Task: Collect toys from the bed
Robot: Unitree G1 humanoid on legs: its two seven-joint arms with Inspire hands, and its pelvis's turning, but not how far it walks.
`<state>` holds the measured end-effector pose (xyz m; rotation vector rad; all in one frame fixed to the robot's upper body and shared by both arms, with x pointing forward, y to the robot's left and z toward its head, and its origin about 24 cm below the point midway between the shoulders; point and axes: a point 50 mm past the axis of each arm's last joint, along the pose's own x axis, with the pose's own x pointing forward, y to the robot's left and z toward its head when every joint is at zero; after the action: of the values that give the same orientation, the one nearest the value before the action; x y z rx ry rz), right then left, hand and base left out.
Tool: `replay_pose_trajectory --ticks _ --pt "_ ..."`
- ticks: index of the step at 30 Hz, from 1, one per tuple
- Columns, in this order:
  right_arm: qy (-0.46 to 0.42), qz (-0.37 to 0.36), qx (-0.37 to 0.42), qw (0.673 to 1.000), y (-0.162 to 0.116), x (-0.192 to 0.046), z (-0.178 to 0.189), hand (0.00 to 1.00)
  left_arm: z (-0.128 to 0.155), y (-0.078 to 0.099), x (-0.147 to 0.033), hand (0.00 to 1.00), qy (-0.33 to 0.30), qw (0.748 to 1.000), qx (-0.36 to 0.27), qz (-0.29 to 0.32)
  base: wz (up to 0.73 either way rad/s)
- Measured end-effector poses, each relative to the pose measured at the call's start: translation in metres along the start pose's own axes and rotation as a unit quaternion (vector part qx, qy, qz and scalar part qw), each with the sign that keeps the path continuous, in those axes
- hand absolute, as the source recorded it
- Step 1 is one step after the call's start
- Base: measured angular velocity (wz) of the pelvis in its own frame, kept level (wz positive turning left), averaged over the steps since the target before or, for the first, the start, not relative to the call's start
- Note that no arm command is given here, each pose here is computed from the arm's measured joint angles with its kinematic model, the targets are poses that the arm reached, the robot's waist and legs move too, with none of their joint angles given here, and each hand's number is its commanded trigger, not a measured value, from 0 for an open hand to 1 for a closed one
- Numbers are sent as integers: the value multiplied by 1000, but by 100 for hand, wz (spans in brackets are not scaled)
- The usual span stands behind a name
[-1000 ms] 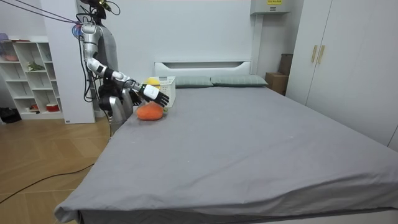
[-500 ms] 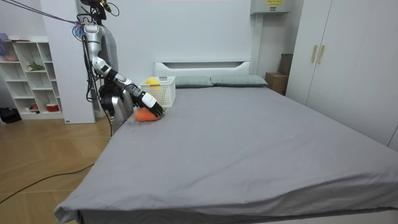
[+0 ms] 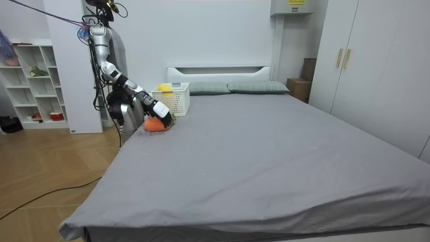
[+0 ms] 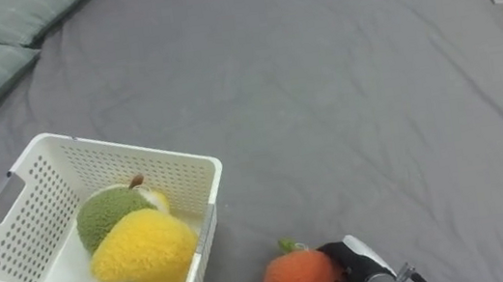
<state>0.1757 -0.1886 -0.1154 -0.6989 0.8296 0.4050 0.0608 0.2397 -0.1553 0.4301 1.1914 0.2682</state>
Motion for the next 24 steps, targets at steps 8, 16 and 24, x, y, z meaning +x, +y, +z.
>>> replay_pose_trajectory --ticks 8,16,24 --pt "8 29 2 1000 13 -3 -7 100 -4 -1 0 0 7 1000 1 0 0" --pt "1 26 3 1000 10 -3 -3 100 -5 -1 0 0 10 1000 0 -1 3" --pt "-48 -31 15 998 -16 -7 19 100 -6 6 1 0 19 999 -29 16 0"
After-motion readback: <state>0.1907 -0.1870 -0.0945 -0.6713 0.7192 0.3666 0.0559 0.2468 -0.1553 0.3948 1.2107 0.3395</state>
